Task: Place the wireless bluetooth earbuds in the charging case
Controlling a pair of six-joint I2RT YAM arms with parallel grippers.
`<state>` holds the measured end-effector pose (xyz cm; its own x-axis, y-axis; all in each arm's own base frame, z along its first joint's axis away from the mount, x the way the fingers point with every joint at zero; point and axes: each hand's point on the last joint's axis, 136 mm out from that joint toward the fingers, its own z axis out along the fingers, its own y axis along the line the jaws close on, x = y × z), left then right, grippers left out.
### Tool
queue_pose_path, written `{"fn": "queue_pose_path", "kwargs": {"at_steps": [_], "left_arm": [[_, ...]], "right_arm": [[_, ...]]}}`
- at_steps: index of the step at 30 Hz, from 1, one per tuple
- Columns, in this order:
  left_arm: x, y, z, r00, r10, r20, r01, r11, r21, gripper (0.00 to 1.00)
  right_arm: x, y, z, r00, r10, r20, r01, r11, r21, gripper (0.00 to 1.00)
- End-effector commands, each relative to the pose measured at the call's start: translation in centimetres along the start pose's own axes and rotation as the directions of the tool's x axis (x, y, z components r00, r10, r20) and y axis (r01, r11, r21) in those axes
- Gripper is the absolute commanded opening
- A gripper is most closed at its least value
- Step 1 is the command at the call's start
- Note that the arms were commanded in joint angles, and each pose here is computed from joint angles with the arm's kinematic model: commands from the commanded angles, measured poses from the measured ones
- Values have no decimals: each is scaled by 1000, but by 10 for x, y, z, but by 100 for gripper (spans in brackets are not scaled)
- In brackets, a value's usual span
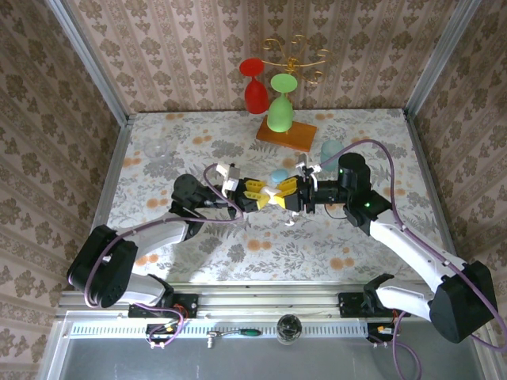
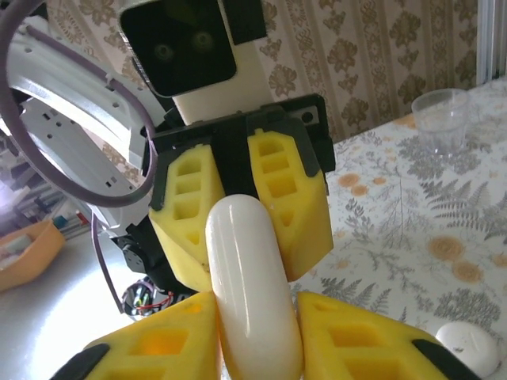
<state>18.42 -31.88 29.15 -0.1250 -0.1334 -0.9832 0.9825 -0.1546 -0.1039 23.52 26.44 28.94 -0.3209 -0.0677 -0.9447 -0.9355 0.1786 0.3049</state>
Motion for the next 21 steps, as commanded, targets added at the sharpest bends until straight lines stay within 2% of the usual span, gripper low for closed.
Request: {"fn": "queue_pose_path", "kwargs": {"at_steps": [1,5,10,12,15,21], "left_arm": [[2,-5,-1,1000,8,0,-8,1000,25,9],[1,-3,-3,1000,10,7,-11,1000,4,18],[10,1,-5,1000,5,-11,-5,1000,-22,45],[16,3,-7,1000,6,-30,-7,999,-36,50],[26,6,-8,997,-2,-76,-2,998,-58,50],[32,5,-6,991,-10,-136,3,998,-55,43]], "right_arm": [[-16,9,1,999,-43,19,44,999,-32,16],[-14,5,-1,999,-52,4,52,999,6,14],[-12,1,-4,997,-63,-36,65,997,52,13],[-12,-1,-4,997,-62,-55,66,996,65,13],[-10,-1,-4,993,-54,-103,62,995,72,13],[2,-1,-3,975,-38,-217,57,995,83,10]]}}
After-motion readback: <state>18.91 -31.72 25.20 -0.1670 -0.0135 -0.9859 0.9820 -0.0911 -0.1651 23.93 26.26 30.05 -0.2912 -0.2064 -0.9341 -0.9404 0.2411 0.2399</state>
